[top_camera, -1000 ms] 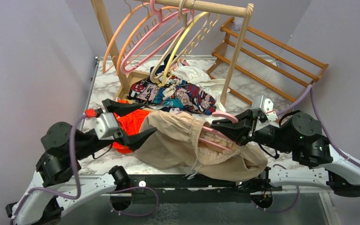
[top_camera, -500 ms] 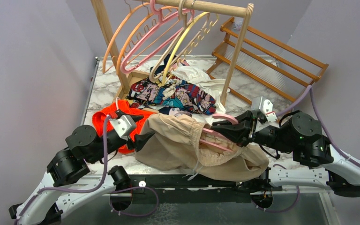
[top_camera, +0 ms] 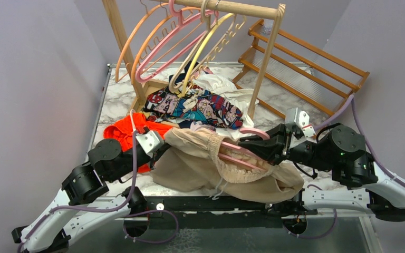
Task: Place the shorts on the hanger
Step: Hang the shorts on the hanger.
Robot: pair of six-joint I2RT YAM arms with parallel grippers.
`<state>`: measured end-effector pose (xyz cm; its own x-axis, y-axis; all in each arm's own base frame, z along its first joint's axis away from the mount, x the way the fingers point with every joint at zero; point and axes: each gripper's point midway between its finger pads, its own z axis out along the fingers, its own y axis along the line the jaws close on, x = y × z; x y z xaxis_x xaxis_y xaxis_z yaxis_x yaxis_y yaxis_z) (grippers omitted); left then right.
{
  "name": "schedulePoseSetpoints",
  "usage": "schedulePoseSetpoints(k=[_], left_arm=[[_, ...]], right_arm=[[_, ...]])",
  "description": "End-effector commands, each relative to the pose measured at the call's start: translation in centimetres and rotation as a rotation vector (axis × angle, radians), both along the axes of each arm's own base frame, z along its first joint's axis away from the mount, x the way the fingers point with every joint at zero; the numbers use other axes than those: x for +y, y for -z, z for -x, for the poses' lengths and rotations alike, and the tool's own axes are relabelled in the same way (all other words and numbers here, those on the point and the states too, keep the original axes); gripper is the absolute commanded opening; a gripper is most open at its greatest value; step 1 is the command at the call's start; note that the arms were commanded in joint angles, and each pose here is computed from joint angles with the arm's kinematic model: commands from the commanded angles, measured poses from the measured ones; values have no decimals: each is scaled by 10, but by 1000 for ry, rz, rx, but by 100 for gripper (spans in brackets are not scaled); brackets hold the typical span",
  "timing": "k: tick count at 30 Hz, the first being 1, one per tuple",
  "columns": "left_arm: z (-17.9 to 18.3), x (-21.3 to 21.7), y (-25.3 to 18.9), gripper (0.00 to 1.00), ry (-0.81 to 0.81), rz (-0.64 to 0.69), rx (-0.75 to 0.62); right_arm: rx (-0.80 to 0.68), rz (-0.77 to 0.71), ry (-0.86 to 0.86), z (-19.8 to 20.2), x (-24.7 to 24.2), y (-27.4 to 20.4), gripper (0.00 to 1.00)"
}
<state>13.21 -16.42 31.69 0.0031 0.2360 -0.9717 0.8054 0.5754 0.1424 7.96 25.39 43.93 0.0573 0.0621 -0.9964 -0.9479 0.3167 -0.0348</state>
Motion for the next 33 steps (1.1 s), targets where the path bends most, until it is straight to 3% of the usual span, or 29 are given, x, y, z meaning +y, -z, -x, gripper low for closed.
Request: schedulePoseSetpoints(k=[1,7,12,18,19,25,26,33], left_arm=[[4,2,-28,0,20,52,-63],[21,6,-79,0,71,154,-102],[44,-7,-91,0,199,212,-36],[35,-11,-56,0,148,180,52],[31,-11,-51,5,127,172,60],[25,-3,-39,94,81,132,53],[26,0,-44,99,80,132,37],[28,25,-102,99,48,164,-155]], right_arm=[[-5,-34,-7,3,-3,-18,1],[0,60,138,-26,5,2,1],[-20,41,309,-56,2,-1,1],[-63,-94,129,-27,10,-30,1],[-63,-108,103,-21,10,-33,1],[-54,-159,66,-11,-4,-46,1],[-54,-160,68,-11,-6,-46,1],[-42,-118,28,-2,-13,-39,1]])
